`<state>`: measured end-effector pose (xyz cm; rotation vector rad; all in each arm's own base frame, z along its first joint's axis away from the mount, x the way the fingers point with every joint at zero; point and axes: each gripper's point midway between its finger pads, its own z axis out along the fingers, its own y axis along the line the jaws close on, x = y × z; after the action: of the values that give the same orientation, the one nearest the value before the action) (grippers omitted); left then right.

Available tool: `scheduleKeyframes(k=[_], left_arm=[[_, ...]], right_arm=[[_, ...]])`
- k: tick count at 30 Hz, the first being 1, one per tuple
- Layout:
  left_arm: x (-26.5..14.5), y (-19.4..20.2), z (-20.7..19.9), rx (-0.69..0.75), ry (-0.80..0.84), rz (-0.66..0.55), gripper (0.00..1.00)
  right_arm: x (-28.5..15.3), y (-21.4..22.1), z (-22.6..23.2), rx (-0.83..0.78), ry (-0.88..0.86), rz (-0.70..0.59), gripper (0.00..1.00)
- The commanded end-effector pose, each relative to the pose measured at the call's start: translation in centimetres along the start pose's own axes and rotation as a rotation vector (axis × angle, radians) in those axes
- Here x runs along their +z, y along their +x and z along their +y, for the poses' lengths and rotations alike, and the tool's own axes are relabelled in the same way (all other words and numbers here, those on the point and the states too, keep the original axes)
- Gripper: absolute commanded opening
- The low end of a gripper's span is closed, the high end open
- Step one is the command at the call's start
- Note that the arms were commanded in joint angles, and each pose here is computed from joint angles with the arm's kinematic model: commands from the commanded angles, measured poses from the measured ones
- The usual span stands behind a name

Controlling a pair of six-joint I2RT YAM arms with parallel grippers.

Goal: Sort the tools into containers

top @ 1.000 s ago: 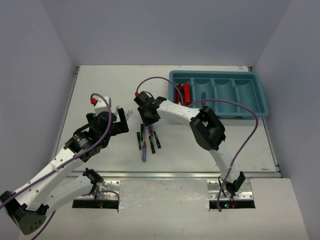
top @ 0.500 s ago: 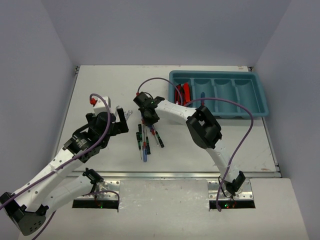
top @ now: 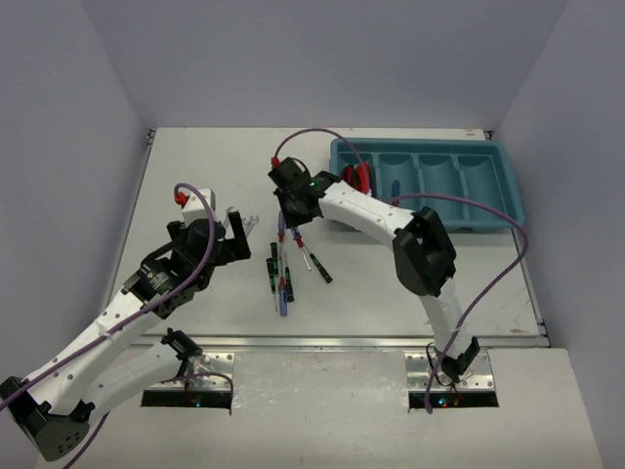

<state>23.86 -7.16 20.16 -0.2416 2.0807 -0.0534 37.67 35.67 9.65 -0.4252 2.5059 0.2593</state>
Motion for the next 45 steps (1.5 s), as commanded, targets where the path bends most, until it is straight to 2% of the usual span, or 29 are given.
scheduleKeyframes(k=[1, 3, 5, 9, 14, 17, 19, 22, 26, 31, 34, 38, 40, 42, 45], left_arm=[[-0.1, -0.9, -0.4, -0.024, 0.024, -0.037, 1.0], [-0.1, -0.9, -0.4, -0.023, 0.024, -0.037, 1.0], [-0.1, -0.9, -0.5, -0.023, 0.026, -0.036, 1.0], [0.1, -0.7, -0.5, -0.016, 0.024, -0.029, 1.0], [0.3, -0.4, -0.6, -0.007, 0.021, -0.017, 1.0], [0.5, -0.3, -0.7, -0.001, 0.022, -0.01, 1.0], [0.5, -0.3, -0.8, -0.001, 0.023, -0.008, 1.0], [0.5, -0.2, -0.8, 0.001, 0.023, -0.007, 1.0], [0.8, 0.0, -1.0, 0.013, 0.024, 0.006, 1.0], [1.2, 0.4, -2.3, 0.051, 0.065, 0.054, 1.0], [1.6, 0.9, -3.0, 0.039, 0.041, 0.131, 1.0], [3.4, 2.0, -6.5, 0.029, 0.112, 0.234, 1.0], [4.9, 1.9, -7.7, 0.023, 0.114, 0.229, 1.0], [8.2, 2.6, -9.7, 0.037, 0.111, 0.252, 1.0], [12.5, 4.2, -10.4, 0.061, 0.061, 0.339, 1.0]], right_arm=[[-6.4, -6.6, -5.9, 0.033, 0.014, -0.174, 0.13], [-6.9, -7.3, -9.0, 0.032, 0.051, -0.185, 0.13], [-6.5, -7.6, -14.6, 0.058, 0.151, -0.17, 0.13], [-6.2, -8.2, -22.9, 0.162, 0.271, -0.163, 0.13], [-4.6, -8.5, -29.2, 0.241, 0.334, -0.133, 0.14], [-3.1, -8.0, -31.4, 0.25, 0.366, -0.099, 0.23], [-2.2, -7.3, -32.5, 0.261, 0.388, -0.07, 0.45], [-2.1, -6.9, -32.3, 0.273, 0.377, -0.05, 0.57], [-5.3, -8.8, -29.8, 0.273, 0.34, -0.128, 0.59], [-11.5, -9.0, -23.0, 0.214, 0.195, -0.219, 0.6], [-12.4, -6.2, -18.6, 0.163, 0.062, -0.198, 0.63], [-14.2, -1.1, -13.8, 0.092, -0.112, -0.154, 0.7], [-14.6, 0.5, -13.1, 0.09, -0.136, -0.155, 0.71], [-15.0, 2.4, -12.8, 0.102, -0.163, -0.169, 0.71], [-14.9, 4.1, -13.0, 0.099, -0.165, -0.169, 0.71]])
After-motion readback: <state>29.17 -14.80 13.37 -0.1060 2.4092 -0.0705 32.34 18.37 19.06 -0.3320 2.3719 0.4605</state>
